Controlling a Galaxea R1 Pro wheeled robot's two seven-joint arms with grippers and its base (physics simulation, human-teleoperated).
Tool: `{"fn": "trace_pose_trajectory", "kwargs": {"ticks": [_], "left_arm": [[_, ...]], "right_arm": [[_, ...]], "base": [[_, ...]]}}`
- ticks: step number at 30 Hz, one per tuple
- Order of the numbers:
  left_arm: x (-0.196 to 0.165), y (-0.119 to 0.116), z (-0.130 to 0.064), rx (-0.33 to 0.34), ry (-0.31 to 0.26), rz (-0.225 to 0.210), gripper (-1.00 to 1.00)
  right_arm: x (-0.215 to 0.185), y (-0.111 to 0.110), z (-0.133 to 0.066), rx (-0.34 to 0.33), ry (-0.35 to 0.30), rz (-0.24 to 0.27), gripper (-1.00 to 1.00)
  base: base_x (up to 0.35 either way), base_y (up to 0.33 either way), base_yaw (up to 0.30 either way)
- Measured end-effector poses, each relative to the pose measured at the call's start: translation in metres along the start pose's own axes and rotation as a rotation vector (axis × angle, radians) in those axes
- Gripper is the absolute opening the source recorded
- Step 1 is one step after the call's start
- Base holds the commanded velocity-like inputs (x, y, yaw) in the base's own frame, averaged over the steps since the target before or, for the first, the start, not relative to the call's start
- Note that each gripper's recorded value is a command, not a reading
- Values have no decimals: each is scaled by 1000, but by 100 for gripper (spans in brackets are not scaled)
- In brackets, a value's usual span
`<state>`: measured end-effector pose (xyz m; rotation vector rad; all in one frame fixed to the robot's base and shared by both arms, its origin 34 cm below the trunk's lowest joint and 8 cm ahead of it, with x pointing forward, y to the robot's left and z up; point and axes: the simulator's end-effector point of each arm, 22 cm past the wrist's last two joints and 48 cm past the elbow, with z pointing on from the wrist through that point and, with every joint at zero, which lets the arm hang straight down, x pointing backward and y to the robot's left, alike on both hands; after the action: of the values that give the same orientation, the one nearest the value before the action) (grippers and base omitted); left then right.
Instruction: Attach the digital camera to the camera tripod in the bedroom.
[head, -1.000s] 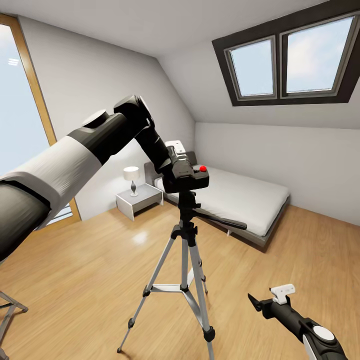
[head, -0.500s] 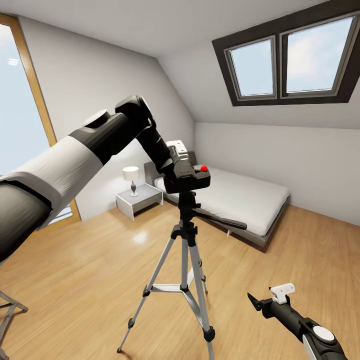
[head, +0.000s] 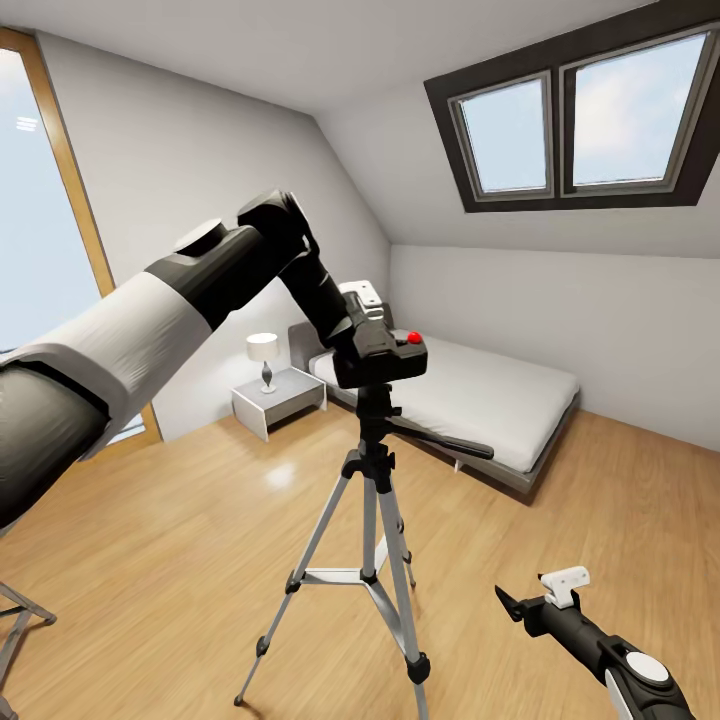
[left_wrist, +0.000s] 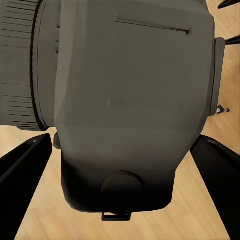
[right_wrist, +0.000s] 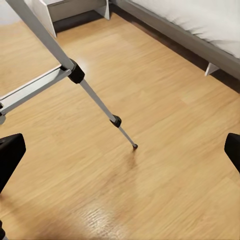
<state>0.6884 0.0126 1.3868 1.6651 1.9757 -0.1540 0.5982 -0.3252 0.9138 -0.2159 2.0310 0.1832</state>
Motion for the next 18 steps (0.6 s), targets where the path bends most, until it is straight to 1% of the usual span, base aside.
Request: {"fn": "trace_pose_trajectory", "kwargs": {"ticks": [13,15,18], "left_arm": [[2,1,1,1,4,4,-100],[2,1,1,1,5,9,-100],[1,1,1,0,5,30,-100]], "right_arm": [[2,6,2,-6,0,11,100],[2,7,2,-7,1,12,100],[3,9,3,-9,2,15,100]], "base": [[0,0,0],[0,0,0],[0,0,0]]}}
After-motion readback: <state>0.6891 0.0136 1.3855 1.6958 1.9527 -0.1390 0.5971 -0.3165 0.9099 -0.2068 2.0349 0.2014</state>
